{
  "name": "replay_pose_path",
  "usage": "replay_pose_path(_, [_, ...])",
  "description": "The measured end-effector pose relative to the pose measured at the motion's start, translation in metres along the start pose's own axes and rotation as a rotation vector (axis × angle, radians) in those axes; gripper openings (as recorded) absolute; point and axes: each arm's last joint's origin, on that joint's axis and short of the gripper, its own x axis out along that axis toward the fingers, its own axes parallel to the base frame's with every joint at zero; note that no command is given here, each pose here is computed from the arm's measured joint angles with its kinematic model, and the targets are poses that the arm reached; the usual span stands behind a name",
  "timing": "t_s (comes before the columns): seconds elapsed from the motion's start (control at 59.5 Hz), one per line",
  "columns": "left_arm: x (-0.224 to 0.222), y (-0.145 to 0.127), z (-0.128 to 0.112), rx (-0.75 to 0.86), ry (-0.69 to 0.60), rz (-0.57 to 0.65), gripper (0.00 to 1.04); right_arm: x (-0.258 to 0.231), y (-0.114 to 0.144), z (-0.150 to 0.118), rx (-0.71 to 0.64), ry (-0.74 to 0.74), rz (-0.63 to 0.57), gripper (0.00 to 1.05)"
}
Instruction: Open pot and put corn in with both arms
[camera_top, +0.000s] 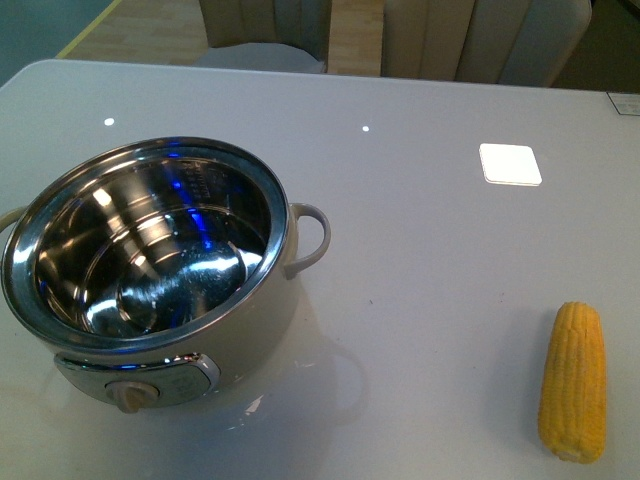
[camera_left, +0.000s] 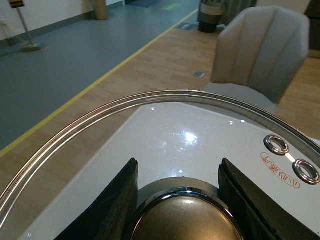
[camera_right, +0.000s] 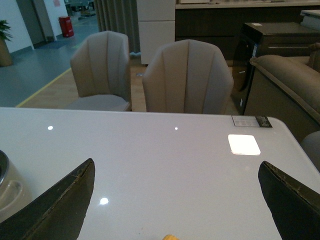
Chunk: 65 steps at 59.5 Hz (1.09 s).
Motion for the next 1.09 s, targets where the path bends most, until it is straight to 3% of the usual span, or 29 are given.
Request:
replay_pose_path(0.151, [0.013,0.038,-0.036,-0.015,0.061,0.091,0.42,0.0,0.0,0.0,0.0,0.0,0.0,0.96])
replay_pose_path(0.387, [0.026,0.063,-0.09,-0.026,0.142,0.152,0.42,0.0,0.0,0.0,0.0,0.0,0.0,0.96])
replay_pose_path(0.757, [0.052,0.074,-0.143,-0.009,0.23,0.233,0.42,0.0,0.0,0.0,0.0,0.0,0.0,0.96])
replay_pose_path(1.093, [0.067,0.061,-0.171,-0.016,0.236,0.155,0.42,0.0,0.0,0.0,0.0,0.0,0.0,0.96])
